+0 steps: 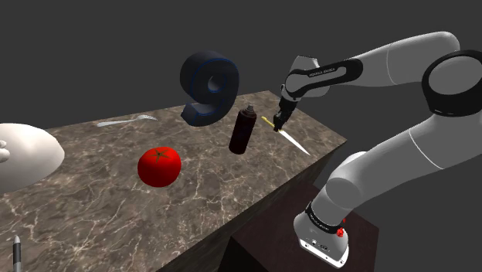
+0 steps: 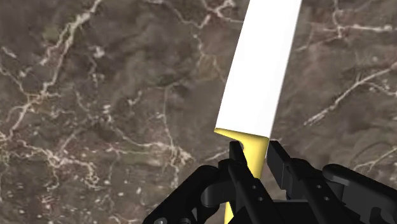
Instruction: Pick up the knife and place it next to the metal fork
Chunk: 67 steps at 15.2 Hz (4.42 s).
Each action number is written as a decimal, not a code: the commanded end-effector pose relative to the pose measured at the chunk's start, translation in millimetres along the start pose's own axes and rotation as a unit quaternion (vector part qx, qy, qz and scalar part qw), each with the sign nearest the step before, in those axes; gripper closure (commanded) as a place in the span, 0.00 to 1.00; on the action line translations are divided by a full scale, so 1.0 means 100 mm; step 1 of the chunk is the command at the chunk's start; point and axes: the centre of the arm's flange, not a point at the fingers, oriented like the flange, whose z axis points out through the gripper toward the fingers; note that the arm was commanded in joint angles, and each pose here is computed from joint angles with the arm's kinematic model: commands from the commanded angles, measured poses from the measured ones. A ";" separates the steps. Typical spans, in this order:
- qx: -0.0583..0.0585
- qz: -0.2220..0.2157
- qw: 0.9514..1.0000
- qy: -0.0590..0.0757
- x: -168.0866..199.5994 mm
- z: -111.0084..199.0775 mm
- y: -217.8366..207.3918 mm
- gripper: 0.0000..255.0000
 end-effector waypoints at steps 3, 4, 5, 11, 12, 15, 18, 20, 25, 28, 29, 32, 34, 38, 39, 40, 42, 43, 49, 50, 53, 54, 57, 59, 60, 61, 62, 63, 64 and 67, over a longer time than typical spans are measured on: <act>0.000 0.000 1.000 0.000 0.00 0.00 0.00 1.00; 0.000 0.000 1.000 0.000 0.00 0.00 0.00 1.00; 0.000 0.000 1.000 0.000 0.00 0.00 0.00 1.00; 0.000 0.000 1.000 0.000 0.00 -0.21 -0.01 1.00; 0.000 0.000 1.000 0.000 0.00 -0.26 -0.01 1.00; 0.000 0.000 1.000 0.000 0.00 -0.42 -0.01 1.00; 0.000 0.000 1.000 0.000 0.00 -0.58 -0.02 1.00; 0.000 0.000 1.000 0.000 0.00 -0.69 -0.02 1.00; 0.000 0.000 1.000 0.000 0.00 -0.95 -0.03 1.00; 0.000 0.000 1.000 0.000 0.06 -0.97 -0.28 1.00; 0.000 0.000 1.000 0.000 0.09 -0.97 -0.41 1.00; 0.000 0.000 1.000 0.000 0.19 -0.95 -0.80 1.00; 0.000 0.000 1.000 0.000 0.25 -0.95 -1.05 1.00; 0.000 0.000 1.000 0.000 0.38 -0.93 -1.57 1.00; 0.000 0.000 1.000 0.000 0.41 -0.93 -1.69 1.00; 0.000 0.000 1.000 0.000 0.44 -0.93 -1.82 1.00; 0.000 0.000 1.000 0.000 0.50 -0.92 -2.08 1.00; 0.000 0.000 1.000 0.000 0.53 -0.92 -2.21 1.00; 0.000 0.000 1.000 0.000 0.72 -0.90 -2.98 1.00; 0.000 0.000 1.000 0.000 0.75 -0.89 -3.10 1.00; 0.000 0.000 1.000 0.000 0.85 -0.88 -3.49 1.00; 0.000 0.000 1.000 0.000 0.88 -0.88 -3.62 1.00; 0.000 0.000 1.000 0.000 0.97 -0.87 -4.00 1.00; 0.000 0.000 1.000 0.000 1.03 -0.86 -4.26 1.00; 0.000 0.000 1.000 0.000 1.06 -0.86 -4.39 1.00; 0.000 0.000 1.000 0.000 1.10 -0.85 -4.51 1.00; 0.000 0.000 1.000 0.000 1.13 -0.85 -4.64 1.00; 0.000 0.000 1.000 0.000 1.16 -0.85 -4.77 1.00; 0.000 0.000 1.000 0.000 1.19 -0.84 -4.90 1.00; 0.000 0.000 1.000 0.000 1.28 -0.83 -5.28 1.00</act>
